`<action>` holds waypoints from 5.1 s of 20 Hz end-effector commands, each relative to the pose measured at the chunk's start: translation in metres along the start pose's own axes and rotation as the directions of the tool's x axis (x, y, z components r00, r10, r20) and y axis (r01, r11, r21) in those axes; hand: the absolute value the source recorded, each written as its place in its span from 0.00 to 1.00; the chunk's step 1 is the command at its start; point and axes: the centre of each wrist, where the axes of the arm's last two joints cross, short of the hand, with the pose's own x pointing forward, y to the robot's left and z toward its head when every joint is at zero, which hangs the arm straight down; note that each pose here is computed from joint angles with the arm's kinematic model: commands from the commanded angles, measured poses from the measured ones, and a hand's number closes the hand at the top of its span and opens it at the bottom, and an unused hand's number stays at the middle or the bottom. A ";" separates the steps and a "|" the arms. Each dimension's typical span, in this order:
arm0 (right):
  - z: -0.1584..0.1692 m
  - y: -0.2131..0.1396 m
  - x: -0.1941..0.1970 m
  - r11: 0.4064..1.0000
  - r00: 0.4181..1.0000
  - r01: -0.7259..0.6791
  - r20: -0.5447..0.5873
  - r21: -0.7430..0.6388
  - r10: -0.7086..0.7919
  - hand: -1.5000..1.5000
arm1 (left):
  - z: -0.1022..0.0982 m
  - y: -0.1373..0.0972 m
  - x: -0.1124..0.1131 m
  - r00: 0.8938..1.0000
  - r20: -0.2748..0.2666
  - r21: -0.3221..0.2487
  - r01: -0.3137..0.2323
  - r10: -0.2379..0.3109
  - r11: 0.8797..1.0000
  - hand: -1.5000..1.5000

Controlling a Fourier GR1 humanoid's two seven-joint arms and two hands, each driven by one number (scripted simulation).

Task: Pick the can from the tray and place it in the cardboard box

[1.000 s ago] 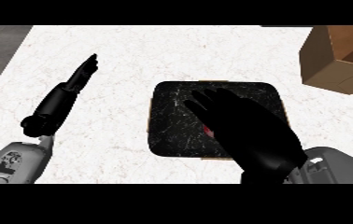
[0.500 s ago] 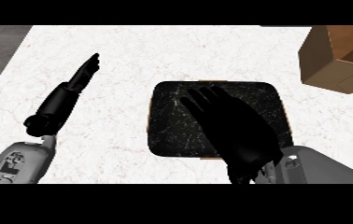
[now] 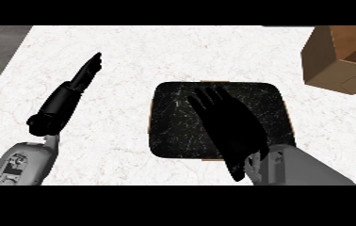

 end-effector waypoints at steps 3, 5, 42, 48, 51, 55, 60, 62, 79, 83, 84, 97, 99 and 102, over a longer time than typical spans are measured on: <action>-0.010 0.020 -0.003 1.000 0.999 -0.014 -0.034 0.015 0.014 0.00 | 0.000 -0.003 -0.010 1.000 -0.003 0.005 0.003 -0.003 1.000 0.50; -0.004 0.012 -0.022 1.000 1.000 0.017 -0.002 0.012 -0.017 0.00 | 0.000 -0.005 -0.009 1.000 -0.003 -0.005 -0.011 0.011 1.000 0.50; -0.008 0.124 -0.088 0.999 0.839 0.040 0.543 0.004 -0.036 1.00 | 0.007 0.007 -0.002 1.000 -0.007 0.029 -0.003 0.003 1.000 0.50; 0.026 0.113 -0.151 0.974 0.771 0.118 0.636 -0.195 0.034 1.00 | 0.007 0.021 -0.006 1.000 -0.012 0.010 0.003 -0.003 1.000 0.50; 0.043 0.093 -0.156 0.946 0.744 0.130 0.660 -0.296 0.105 1.00 | 0.000 0.011 -0.011 1.000 -0.014 0.021 0.013 -0.012 1.000 0.50; 0.067 0.057 -0.183 0.893 0.762 0.172 0.630 -0.417 0.148 1.00 | 0.016 0.000 0.002 1.000 -0.003 -0.007 -0.006 0.006 1.000 0.50; 0.086 0.020 -0.196 0.796 0.830 0.353 0.557 -0.492 -0.024 1.00 | 0.008 0.003 -0.003 1.000 -0.012 0.015 0.009 -0.009 1.000 0.50; 0.087 0.011 -0.225 0.747 0.852 0.430 0.502 -0.507 -0.149 1.00 | 0.006 0.000 0.003 1.000 -0.005 0.005 0.000 0.000 1.000 0.50; 0.052 -0.049 -0.350 0.723 0.934 0.340 0.126 -0.601 -0.334 1.00 | 0.002 -0.008 0.007 0.999 0.028 -0.019 -0.017 0.018 1.000 0.50; 0.053 -0.035 -0.367 0.862 0.948 0.291 0.004 -0.416 -0.318 1.00 | -0.010 -0.023 0.007 0.999 0.049 -0.042 0.002 0.001 0.999 0.50; 0.056 -0.046 -0.371 0.872 0.941 0.312 -0.001 -0.377 -0.338 1.00 | -0.007 0.001 0.013 0.999 0.038 -0.045 0.000 0.002 0.999 0.50; 0.054 -0.012 -0.408 0.951 0.953 0.304 0.007 -0.048 -0.304 0.00 | -0.004 -0.004 0.001 0.998 0.059 -0.053 -0.001 0.004 0.999 0.50; 0.047 -0.016 -0.405 0.944 0.944 0.323 0.096 -0.060 -0.317 0.00 | -0.014 -0.010 0.008 0.998 0.067 -0.066 0.012 -0.007 0.998 0.50; 0.051 -0.011 -0.410 0.901 0.900 0.413 0.212 -0.133 -0.382 0.00 | -0.007 -0.017 0.001 0.998 0.054 -0.057 -0.009 0.012 0.998 0.50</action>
